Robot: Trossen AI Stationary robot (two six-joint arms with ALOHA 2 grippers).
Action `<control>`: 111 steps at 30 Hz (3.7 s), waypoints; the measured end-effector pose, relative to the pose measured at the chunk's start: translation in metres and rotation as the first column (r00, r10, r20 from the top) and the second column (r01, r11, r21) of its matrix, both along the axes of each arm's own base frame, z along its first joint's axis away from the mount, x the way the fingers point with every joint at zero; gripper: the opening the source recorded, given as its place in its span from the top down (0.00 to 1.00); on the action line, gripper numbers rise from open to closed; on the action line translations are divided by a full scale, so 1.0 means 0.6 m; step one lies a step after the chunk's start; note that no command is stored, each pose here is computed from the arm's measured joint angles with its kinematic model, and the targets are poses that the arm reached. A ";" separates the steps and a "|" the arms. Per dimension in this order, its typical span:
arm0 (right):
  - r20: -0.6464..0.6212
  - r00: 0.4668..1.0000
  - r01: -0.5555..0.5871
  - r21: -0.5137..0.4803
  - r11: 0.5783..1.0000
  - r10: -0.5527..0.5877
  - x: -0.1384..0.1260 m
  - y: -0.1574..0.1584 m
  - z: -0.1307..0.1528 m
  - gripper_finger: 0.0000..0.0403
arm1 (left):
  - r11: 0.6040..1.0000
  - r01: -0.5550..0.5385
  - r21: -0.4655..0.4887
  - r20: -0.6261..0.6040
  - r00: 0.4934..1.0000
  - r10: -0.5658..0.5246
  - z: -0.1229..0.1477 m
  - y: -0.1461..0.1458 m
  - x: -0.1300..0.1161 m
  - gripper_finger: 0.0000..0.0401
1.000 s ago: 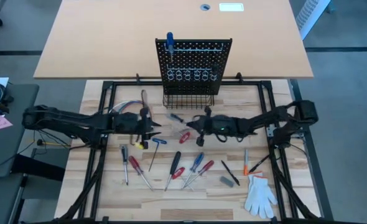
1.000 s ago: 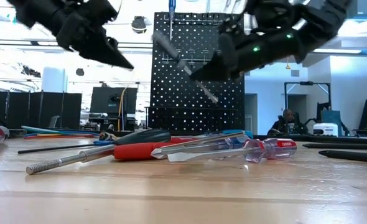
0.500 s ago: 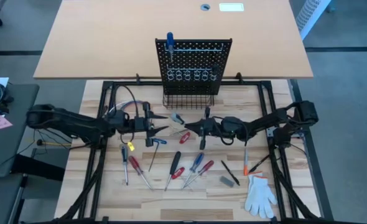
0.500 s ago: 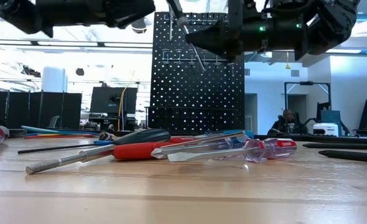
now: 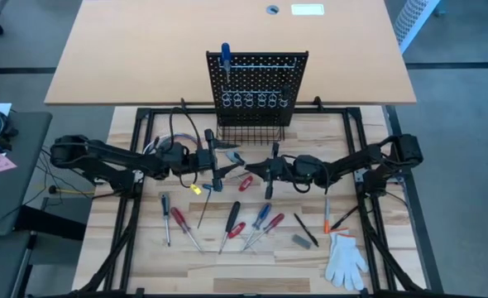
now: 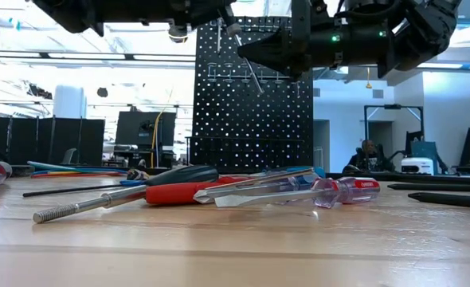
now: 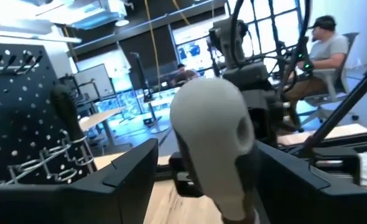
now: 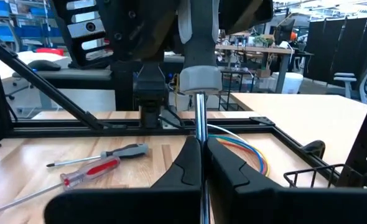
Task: Hang tools onto peg board
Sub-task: Hang the right gray screwdriver on the black peg board, then hang the top red t handle screwdriver on the black peg board
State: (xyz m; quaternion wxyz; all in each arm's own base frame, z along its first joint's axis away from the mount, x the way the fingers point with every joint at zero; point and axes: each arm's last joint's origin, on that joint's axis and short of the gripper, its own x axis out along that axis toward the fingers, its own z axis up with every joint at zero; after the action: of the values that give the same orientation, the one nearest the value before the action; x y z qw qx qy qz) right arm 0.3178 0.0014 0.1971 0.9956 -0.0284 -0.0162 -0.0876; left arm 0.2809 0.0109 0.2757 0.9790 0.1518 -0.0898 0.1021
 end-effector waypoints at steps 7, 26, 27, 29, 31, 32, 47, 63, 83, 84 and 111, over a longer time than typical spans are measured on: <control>-0.005 1.000 0.004 -0.002 1.000 -0.004 0.000 0.000 -0.001 0.98 | 1.000 0.008 -0.027 -0.023 1.000 -0.008 0.009 -0.001 -0.010 0.54; -0.099 0.981 0.165 0.003 0.986 -0.164 -0.003 -0.010 -0.020 0.80 | 0.965 -0.197 0.172 -0.219 0.948 0.233 0.159 0.009 -0.043 0.69; -0.119 0.980 0.160 -0.001 0.987 -0.159 -0.003 -0.009 -0.025 0.78 | 0.954 -0.232 0.188 -0.222 0.936 0.272 0.178 0.011 -0.046 0.69; -0.095 0.983 0.158 0.004 0.987 -0.157 -0.003 -0.008 -0.017 0.75 | 0.939 -0.259 0.227 -0.260 0.913 0.315 0.200 0.013 -0.048 0.69; -0.073 0.985 0.160 0.012 0.987 -0.158 -0.003 -0.009 -0.010 0.72 | 0.930 -0.271 0.247 -0.275 0.901 0.336 0.223 0.018 -0.049 0.69; -0.086 0.983 0.161 0.010 0.987 -0.159 -0.003 -0.009 -0.013 0.71 | 0.930 -0.269 0.252 -0.295 0.893 0.339 0.232 0.021 -0.050 0.69; -0.114 0.981 0.161 0.004 0.987 -0.159 -0.003 -0.009 -0.018 0.68 | 0.849 -0.469 0.243 -0.373 0.763 0.528 0.337 0.118 -0.052 0.69; -0.131 0.979 0.160 0.000 0.987 -0.159 -0.003 -0.009 -0.021 0.68 | 0.864 -0.474 0.169 -0.458 0.739 0.494 0.317 0.170 -0.025 0.69; -0.128 0.979 0.161 0.016 0.987 -0.158 -0.003 -0.009 -0.021 0.68 | 0.899 -0.433 -0.067 -0.486 0.801 0.349 0.299 0.252 -0.055 0.69; -0.128 0.979 0.161 0.016 0.987 -0.158 -0.003 -0.009 -0.021 0.68 | 0.896 -0.437 -0.076 -0.502 0.793 0.344 0.294 0.258 -0.055 0.69; -0.134 0.978 0.161 0.015 0.987 -0.158 -0.003 -0.009 -0.022 0.68 | 0.893 -0.441 -0.093 -0.513 0.789 0.337 0.288 0.265 -0.051 0.29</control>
State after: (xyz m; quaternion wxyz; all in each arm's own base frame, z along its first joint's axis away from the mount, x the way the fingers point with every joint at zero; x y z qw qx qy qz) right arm 0.3158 -0.0039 0.1840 0.9845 -0.0224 0.0535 -0.1652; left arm 0.2503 0.1698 0.4482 0.9376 0.0847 0.2022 0.2700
